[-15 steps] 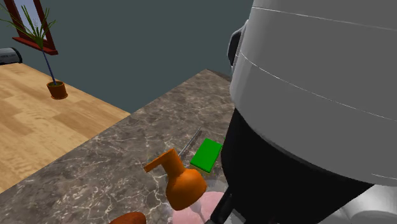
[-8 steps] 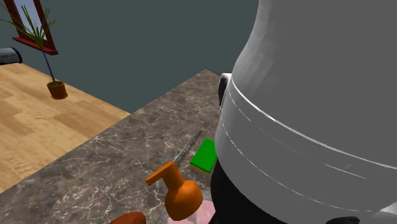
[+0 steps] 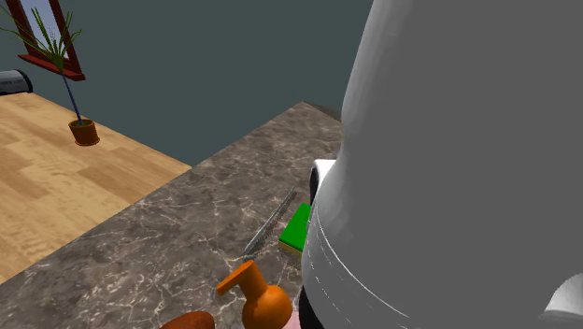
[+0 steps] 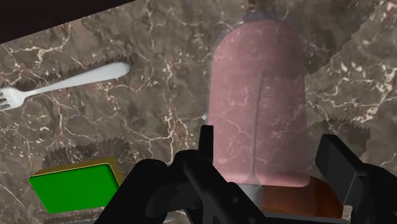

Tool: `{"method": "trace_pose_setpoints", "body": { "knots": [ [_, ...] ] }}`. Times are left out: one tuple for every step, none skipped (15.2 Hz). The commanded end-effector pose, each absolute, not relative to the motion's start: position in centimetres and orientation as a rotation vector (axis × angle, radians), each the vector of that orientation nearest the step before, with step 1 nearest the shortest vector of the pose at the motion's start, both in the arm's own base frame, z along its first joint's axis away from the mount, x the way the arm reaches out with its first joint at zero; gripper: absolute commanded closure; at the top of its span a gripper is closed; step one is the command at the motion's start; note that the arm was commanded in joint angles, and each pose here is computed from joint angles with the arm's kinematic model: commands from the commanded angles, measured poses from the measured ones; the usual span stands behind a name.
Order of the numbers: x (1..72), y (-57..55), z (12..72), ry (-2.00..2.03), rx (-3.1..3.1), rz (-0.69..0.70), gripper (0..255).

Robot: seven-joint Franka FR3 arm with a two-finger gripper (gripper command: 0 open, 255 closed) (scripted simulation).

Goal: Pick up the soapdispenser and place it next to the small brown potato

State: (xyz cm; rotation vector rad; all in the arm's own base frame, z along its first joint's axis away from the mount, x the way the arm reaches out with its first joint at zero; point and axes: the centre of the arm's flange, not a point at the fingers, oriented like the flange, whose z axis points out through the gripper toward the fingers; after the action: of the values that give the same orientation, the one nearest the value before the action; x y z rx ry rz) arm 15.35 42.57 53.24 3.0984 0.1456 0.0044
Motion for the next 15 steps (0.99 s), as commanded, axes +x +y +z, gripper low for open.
{"method": "trace_pose_setpoints", "body": {
  "knots": [
    [15.3, 42.7, 52.2, 0.146, 3.099, 0.005, 255],
    [15.3, 42.7, 51.7, 0.146, 3.099, 0.005, 255],
    [15.3, 42.7, 51.2, 0.146, 3.099, 0.005, 255],
    [15.3, 42.7, 50.6, 0.146, 3.099, 0.005, 255],
    [15.3, 42.7, 50.1, 0.146, 3.099, 0.005, 255],
    [15.3, 42.7, 49.1, 0.146, 3.099, 0.005, 255],
    [15.3, 42.7, 49.1, 0.146, 3.099, 0.005, 255],
    [15.3, 42.7, 49.1, 0.146, 3.099, 0.006, 255],
    [15.3, 42.7, 49.1, 0.146, 3.099, 0.005, 255],
    [15.3, 42.7, 49.1, 0.146, 3.099, 0.005, 255],
    [15.3, 42.7, 49.1, 0.146, 3.099, 0.005, 255],
    [15.3, 42.7, 49.1, 0.146, 3.099, 0.005, 255],
    [15.3, 42.7, 49.1, 0.146, 3.099, 0.005, 255],
    [15.3, 42.7, 49.1, 0.146, 3.099, 0.005, 255],
    [15.3, 42.7, 49.2, 0.146, 3.099, 0.005, 0]
  ]
}}
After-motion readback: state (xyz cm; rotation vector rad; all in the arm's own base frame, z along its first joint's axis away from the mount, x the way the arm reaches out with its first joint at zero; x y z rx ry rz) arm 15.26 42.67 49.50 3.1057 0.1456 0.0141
